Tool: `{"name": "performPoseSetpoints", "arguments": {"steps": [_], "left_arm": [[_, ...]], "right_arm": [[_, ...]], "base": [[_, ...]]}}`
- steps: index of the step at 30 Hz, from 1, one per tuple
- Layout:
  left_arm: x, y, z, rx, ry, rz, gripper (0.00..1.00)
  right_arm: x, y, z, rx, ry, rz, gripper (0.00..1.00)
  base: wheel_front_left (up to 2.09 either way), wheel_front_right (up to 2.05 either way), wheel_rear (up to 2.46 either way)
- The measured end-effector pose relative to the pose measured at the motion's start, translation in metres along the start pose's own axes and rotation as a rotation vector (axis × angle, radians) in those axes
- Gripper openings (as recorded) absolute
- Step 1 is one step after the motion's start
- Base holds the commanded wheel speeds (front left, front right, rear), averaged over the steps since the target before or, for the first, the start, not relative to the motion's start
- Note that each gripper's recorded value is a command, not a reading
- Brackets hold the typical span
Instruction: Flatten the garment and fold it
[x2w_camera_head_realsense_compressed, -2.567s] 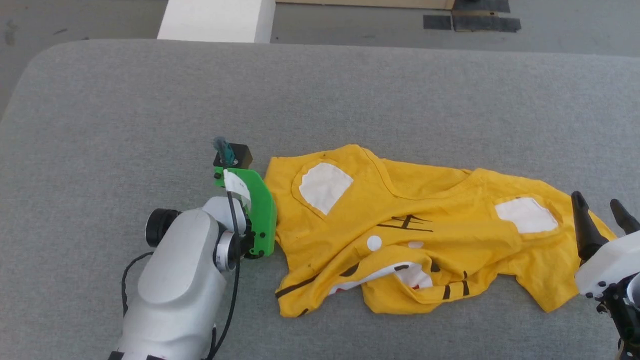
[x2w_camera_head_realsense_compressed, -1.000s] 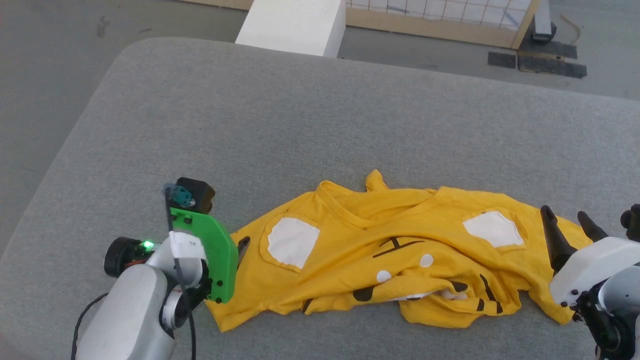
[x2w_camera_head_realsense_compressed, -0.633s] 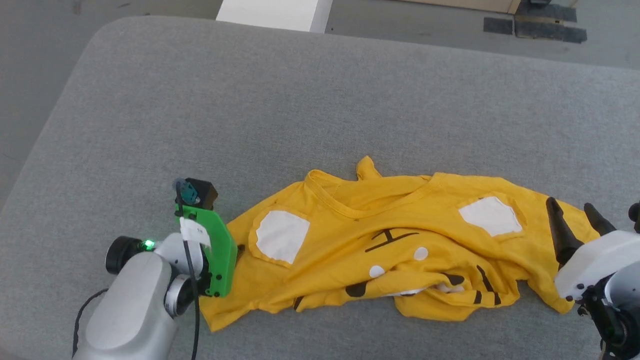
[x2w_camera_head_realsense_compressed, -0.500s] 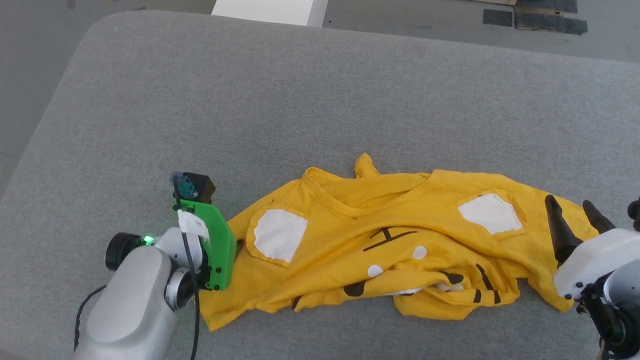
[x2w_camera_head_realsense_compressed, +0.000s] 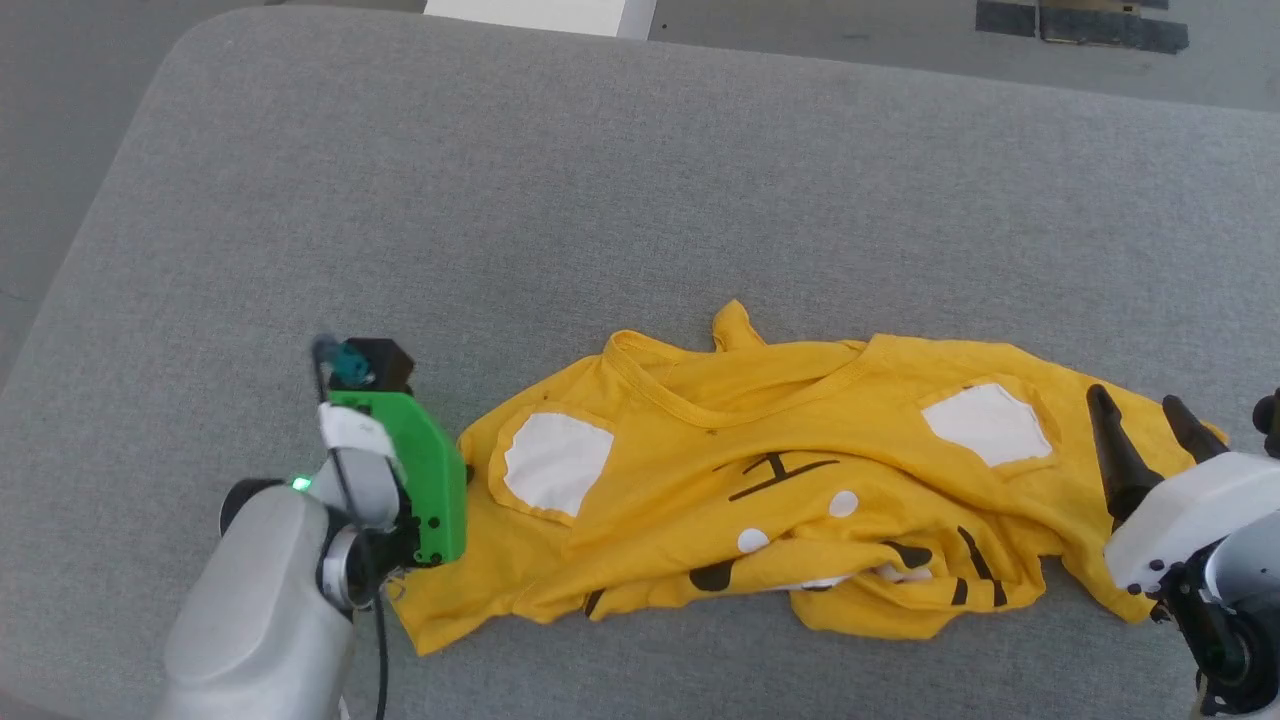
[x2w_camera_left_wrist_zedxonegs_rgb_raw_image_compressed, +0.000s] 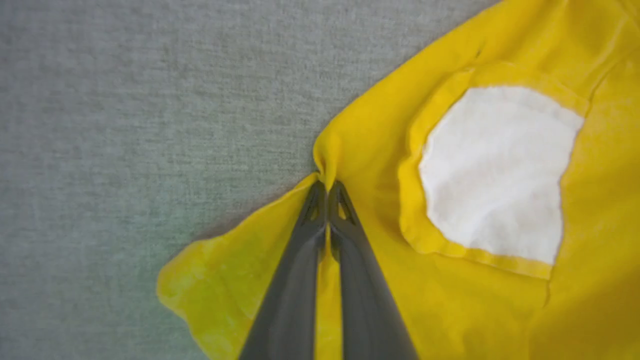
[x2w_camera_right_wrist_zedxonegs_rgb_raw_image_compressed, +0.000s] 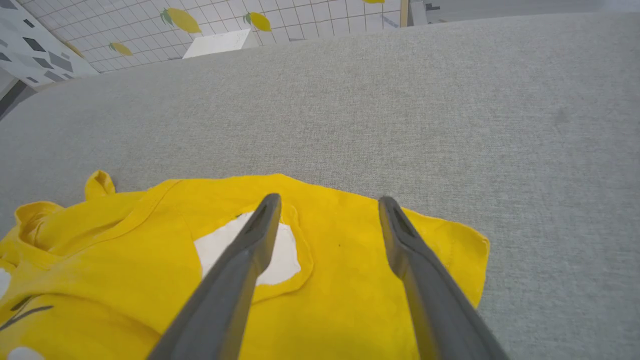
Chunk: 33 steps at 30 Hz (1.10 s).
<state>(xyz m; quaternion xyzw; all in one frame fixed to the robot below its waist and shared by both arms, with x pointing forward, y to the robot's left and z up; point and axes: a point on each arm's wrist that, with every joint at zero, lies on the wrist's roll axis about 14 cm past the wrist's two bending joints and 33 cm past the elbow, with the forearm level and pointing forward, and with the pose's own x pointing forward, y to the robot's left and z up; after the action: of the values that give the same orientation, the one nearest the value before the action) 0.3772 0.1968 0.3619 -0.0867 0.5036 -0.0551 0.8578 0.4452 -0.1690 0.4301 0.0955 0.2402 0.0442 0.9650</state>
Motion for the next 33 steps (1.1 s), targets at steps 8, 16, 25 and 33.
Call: {"name": "performPoseSetpoints", "arguments": {"steps": [8,16,25,33], "left_arm": [[-0.026,-0.006,0.03,-0.224,-0.297,-0.065,0.0],[-0.043,-0.015,0.035,-0.291,-0.387,-0.092,0.0],[-0.039,-0.018,0.026,-0.32,-0.36,-0.1,0.0],[-0.03,-0.015,0.016,-0.34,-0.323,-0.09,0.0]], "right_arm": [[-0.007,-0.01,-0.002,-0.058,0.05,-0.032,1.0],[0.001,-0.053,-0.003,-0.322,0.306,-0.162,1.0],[0.013,-0.056,-0.047,-0.453,0.632,-0.134,1.0],[0.017,-0.047,-0.058,-0.419,0.71,-0.075,0.0]], "base": [[0.0,0.0,0.0],[0.0,0.0,0.0],[0.0,0.0,0.0],[0.0,0.0,0.0]]}}
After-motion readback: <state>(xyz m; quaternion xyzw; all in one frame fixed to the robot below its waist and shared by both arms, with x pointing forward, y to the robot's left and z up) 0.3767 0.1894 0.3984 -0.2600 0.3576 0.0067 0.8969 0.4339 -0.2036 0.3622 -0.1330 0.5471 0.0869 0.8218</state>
